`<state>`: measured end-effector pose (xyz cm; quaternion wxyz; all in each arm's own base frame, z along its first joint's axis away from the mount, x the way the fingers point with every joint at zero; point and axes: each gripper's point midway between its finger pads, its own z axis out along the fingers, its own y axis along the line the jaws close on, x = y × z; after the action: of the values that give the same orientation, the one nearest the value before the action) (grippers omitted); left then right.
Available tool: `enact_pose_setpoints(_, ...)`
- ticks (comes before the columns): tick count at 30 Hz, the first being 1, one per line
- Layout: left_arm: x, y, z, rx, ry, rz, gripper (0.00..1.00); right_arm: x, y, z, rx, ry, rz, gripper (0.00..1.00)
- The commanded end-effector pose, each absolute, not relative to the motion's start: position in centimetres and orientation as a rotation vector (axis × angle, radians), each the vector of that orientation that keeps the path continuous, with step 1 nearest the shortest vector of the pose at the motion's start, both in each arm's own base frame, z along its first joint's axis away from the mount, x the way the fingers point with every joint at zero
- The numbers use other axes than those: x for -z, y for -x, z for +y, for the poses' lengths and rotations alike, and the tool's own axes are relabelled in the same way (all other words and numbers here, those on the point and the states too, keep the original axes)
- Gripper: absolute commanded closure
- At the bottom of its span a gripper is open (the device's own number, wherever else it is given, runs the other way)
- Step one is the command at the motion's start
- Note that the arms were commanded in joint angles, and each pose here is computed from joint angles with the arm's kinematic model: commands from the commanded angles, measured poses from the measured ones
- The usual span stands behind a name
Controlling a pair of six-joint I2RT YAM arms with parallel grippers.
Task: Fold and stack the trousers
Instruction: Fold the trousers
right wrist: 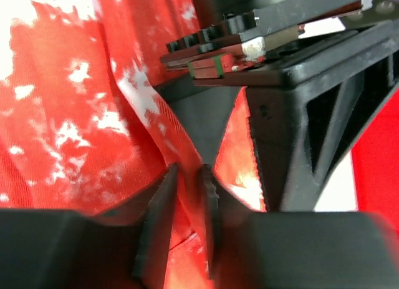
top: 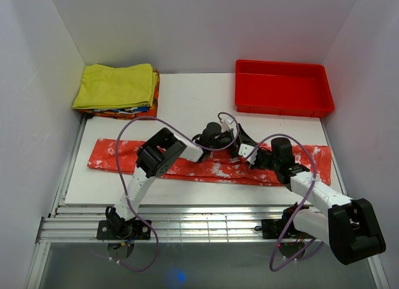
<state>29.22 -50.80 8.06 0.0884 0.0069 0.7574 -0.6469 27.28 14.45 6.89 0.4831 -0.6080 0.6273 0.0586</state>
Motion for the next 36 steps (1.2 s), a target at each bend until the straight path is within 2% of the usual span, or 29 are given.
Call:
enact_pose_setpoints(1,-8.9,-29.0,-50.8,2.014,0.065,2.172,0.02,-8.0,-26.8,15.5,-0.183,1.481,1.466,0.68)
enact_pose_setpoints(2,-9.3,-29.1,-50.5,2.027,0.077,2.153,0.02,-7.9,-26.7,15.3,-0.180,1.482,1.483,0.59)
enact_pose_setpoints(3,-9.5,-29.3,-50.3,2.036,0.089,2.132,0.02,-7.8,-26.6,14.6,-0.152,1.473,1.519,0.42)
enact_pose_setpoints(6,-10.2,-29.9,-49.4,2.052,0.108,2.079,0.02,-8.5,-26.0,13.2,-0.097,1.430,1.518,0.32)
enact_pose_setpoints(7,-10.3,-30.1,-49.2,2.061,0.114,2.059,0.02,-7.9,-25.4,12.8,-0.096,1.428,1.532,0.32)
enact_pose_setpoints(8,-10.4,-30.6,-48.9,2.065,0.130,2.051,0.02,-8.1,-25.2,12.6,-0.091,1.410,1.535,0.33)
enact_pose_setpoints(11,-10.8,-31.3,-48.9,2.089,0.137,2.025,0.02,-7.5,-23.8,11.8,-0.088,1.415,1.566,0.51)
enact_pose_setpoints(12,-10.9,-31.3,-49.0,2.089,0.132,2.023,0.02,-6.9,-23.4,11.7,-0.099,1.432,1.583,0.61)
enact_pose_setpoints(15,-11.4,-31.9,-49.6,2.094,0.123,2.013,0.02,-4.2,-22.3,10.7,-0.125,1.481,1.702,0.74)
enact_pose_setpoints(18,-11.2,-32.4,-50.1,2.109,0.149,2.022,0.02,-3.1,-22.6,10.2,-0.170,1.475,1.803,0.81)
enact_pose_setpoints(21,-10.7,-32.9,-50.3,2.115,0.193,2.031,0.02,-2.0,-22.2,10.1,-0.223,1.526,1.839,0.85)
enact_pose_setpoints(27,-10.5,-34.2,-51.3,2.141,0.234,2.001,0.02,0.8,-20.6,9.2,-0.245,1.627,1.901,0.86)
enact_pose_setpoints(36,-12.0,-39.1,-52.1,2.117,0.220,1.821,0.02,2.2,-16.5,8.6,-0.356,1.756,1.931,0.87)
